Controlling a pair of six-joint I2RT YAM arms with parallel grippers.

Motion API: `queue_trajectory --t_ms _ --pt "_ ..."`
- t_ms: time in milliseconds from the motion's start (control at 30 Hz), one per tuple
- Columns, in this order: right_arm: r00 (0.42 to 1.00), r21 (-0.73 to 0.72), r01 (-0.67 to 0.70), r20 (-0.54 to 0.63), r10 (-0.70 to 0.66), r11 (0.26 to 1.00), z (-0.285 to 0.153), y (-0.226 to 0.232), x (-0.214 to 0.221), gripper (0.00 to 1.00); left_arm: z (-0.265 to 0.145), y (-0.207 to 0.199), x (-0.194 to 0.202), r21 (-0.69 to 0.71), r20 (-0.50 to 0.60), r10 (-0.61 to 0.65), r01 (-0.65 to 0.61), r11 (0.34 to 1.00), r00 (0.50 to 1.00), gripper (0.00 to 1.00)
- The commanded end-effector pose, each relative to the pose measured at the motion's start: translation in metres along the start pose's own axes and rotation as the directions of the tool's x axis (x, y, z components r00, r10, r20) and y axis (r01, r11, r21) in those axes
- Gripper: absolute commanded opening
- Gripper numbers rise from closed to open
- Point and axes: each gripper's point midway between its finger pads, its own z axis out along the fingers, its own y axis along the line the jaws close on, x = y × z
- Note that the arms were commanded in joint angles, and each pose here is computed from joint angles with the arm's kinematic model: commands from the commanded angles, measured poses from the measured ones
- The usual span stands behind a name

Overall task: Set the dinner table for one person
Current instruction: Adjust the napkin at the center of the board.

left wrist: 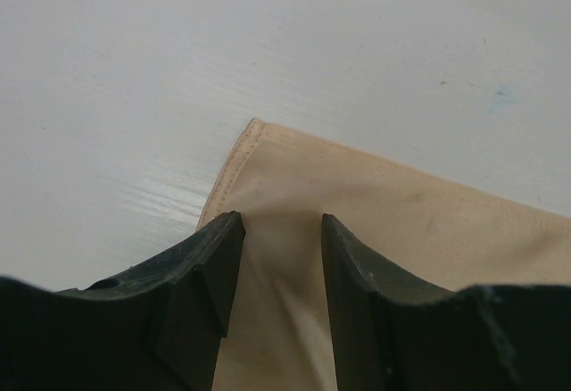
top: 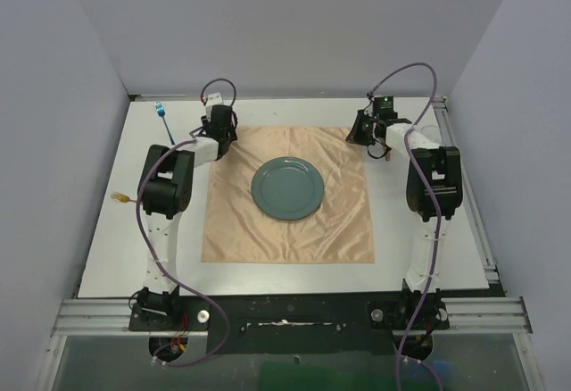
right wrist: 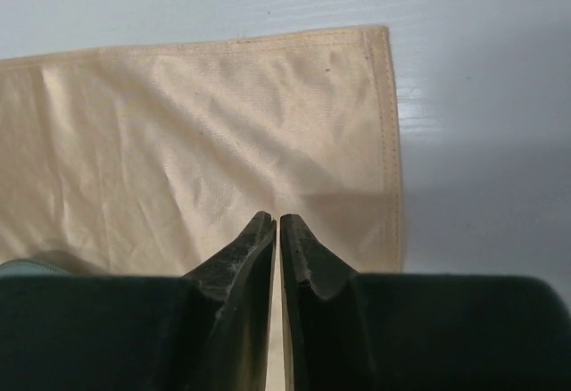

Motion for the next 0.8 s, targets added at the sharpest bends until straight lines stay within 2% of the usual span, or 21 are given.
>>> queue_trajectory --t_ms 0,200,767 --pt "0.999 -0.039 0.006 0.051 -0.004 0.999 0.003 0.008 -0.017 0.1 0.006 0.024 -0.006 -0.047 -0.027 -0.057 0.056 0.997 0.998 0.4" --pt "1.0 -0.023 -0.004 0.03 0.005 1.0 0.015 0.002 -0.012 0.09 0.005 0.033 0.007 -0.052 -0.054 -0.08 0.077 0.996 0.995 0.4" --pt "1.0 0.089 -0.016 0.022 0.014 0.996 0.018 -0.019 -0.012 0.09 0.009 0.003 0.015 0.094 -0.114 -0.033 0.044 0.995 0.993 0.39"
